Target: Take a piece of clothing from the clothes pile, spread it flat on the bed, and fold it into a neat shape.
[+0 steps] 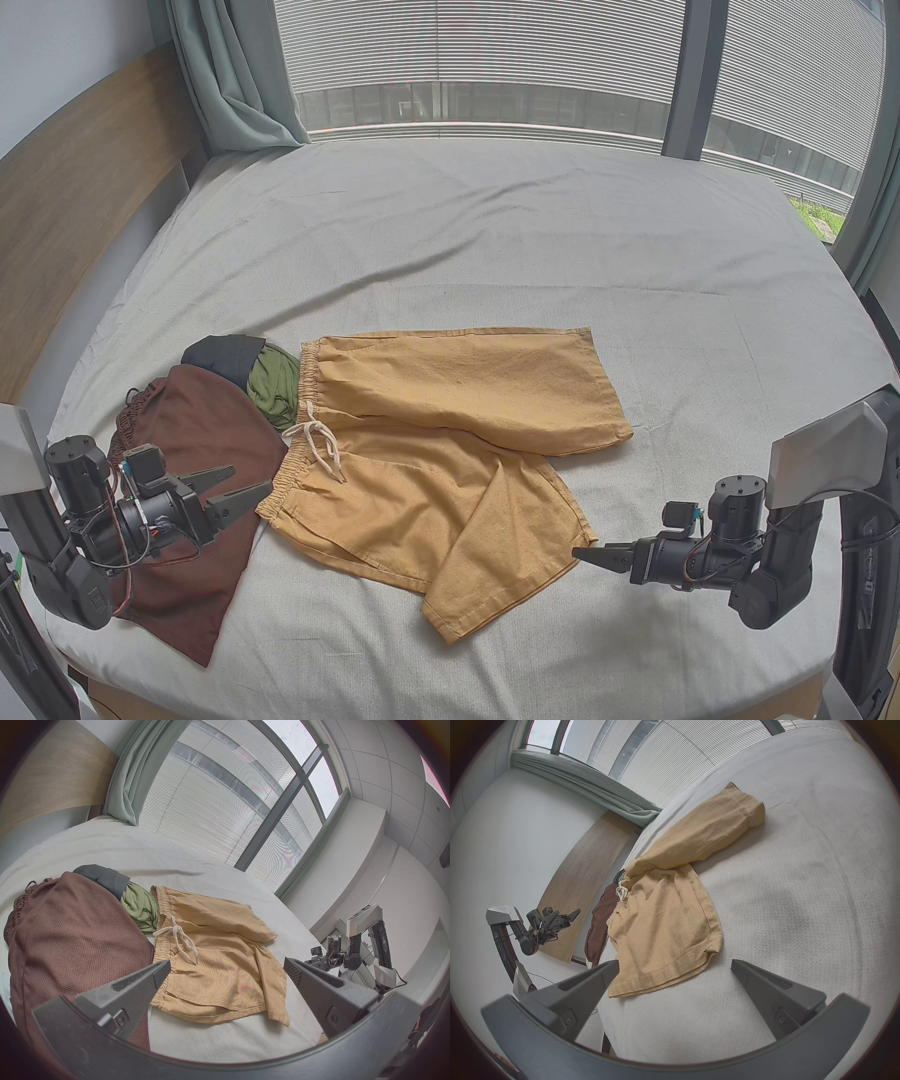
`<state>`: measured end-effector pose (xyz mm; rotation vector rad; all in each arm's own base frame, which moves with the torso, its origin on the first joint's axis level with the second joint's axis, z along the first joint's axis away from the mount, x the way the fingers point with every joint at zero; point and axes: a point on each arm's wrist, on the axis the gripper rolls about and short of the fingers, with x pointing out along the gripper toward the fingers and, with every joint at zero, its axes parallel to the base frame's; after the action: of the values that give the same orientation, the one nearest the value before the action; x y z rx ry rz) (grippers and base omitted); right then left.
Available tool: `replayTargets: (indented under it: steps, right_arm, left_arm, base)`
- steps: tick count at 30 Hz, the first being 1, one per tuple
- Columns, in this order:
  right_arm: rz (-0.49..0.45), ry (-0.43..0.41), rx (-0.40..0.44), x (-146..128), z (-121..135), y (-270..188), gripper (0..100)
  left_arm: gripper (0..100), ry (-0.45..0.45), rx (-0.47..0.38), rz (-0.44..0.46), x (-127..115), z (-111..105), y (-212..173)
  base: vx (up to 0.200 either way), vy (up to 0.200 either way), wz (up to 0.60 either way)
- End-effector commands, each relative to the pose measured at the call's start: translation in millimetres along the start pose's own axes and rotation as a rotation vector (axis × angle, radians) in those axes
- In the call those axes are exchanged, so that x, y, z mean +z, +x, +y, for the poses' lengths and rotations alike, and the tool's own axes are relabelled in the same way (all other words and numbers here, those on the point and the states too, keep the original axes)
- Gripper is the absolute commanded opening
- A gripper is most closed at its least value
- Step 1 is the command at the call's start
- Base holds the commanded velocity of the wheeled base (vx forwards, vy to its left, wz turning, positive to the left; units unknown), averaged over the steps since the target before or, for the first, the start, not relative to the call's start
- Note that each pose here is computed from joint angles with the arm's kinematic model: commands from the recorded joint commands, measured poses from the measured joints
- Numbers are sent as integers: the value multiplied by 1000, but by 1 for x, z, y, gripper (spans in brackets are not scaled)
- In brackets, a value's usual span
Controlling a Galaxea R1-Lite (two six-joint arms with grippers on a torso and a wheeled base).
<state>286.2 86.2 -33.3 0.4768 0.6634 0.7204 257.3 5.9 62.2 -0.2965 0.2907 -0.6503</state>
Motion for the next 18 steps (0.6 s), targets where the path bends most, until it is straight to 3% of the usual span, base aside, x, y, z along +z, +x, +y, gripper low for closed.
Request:
replayTargets:
  steps: [1,18]
  right_arm:
    - [18,28,-8,-7,-9,8,100]
    - [-22,74,-17,-2,-13,28,100]
  left_arm:
    - [100,0,1,-2,0,1,0]
    - [100,2,-1,2,-1,0,0]
  base:
    - [0,0,0]
    - [0,0,0]
